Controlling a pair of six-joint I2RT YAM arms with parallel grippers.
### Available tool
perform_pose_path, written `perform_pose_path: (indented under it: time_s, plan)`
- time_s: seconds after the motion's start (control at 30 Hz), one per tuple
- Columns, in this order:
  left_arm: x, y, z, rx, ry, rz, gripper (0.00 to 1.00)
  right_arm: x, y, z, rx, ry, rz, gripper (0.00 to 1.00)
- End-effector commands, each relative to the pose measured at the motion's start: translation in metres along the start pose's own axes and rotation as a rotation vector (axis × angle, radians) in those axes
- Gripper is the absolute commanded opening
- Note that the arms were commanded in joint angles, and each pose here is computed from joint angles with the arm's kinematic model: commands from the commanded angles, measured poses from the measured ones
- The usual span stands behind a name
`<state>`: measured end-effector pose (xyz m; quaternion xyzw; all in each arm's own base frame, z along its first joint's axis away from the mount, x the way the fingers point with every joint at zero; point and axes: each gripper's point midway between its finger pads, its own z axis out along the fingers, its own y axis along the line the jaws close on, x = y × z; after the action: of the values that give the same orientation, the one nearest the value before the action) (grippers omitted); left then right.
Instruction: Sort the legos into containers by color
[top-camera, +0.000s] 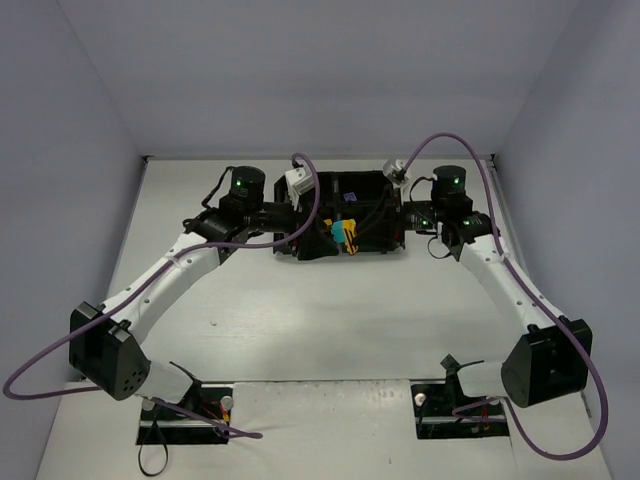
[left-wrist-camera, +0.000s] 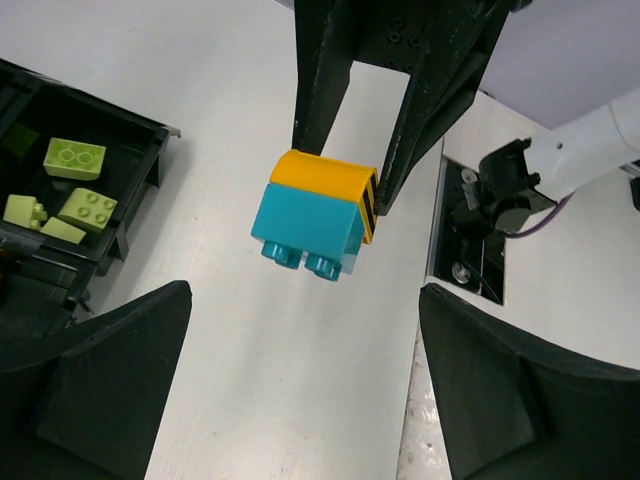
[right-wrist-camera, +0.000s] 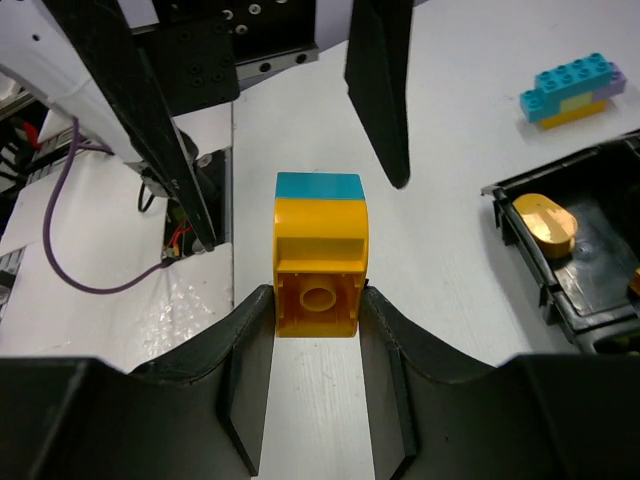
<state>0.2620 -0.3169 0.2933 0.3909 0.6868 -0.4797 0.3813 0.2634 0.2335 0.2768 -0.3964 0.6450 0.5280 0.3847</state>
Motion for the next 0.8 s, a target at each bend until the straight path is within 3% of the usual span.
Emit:
perform_pose_path:
  time_s: [0.0,0.23,0.4,0.63,0.67,0.77]
  plan:
    - [-0.026,-0.0237,-0.0078,0.108,-0.042,0.127,0.89,-0.0236,0.0266,0.0053,-0.137,-0.027,-0.142,0.0]
    - [-0.0316,-0.0226,-0.0041,0.123,-0.059,0.12,0.87,-0.0221,0.0307,0.0105,-0.152,-0.02,-0.137,0.0]
    - [-0.035,-0.0233,-0.001,0.141,-0.071,0.097,0.77,-0.0199,0.03,0.0118,-0.145,-0.016,-0.131,0.0]
    - [-0.0312,-0.0255,0.0,0.161,-0.063,0.07,0.4,-0.0182,0.0305,0.012,-0.137,-0.015,-0.136,0.0]
    - [-0.0311,-0.0252,-0.0001,0.158,-0.061,0.066,0.27,-0.0175,0.0298,0.0116,-0.134,-0.016,-0.139,0.0]
    - [-0.0283,-0.0238,-0.0011,0.154,-0.052,0.049,0.05,-0.0136,0.0276,0.0113,-0.122,-0.011,-0.128,0.0]
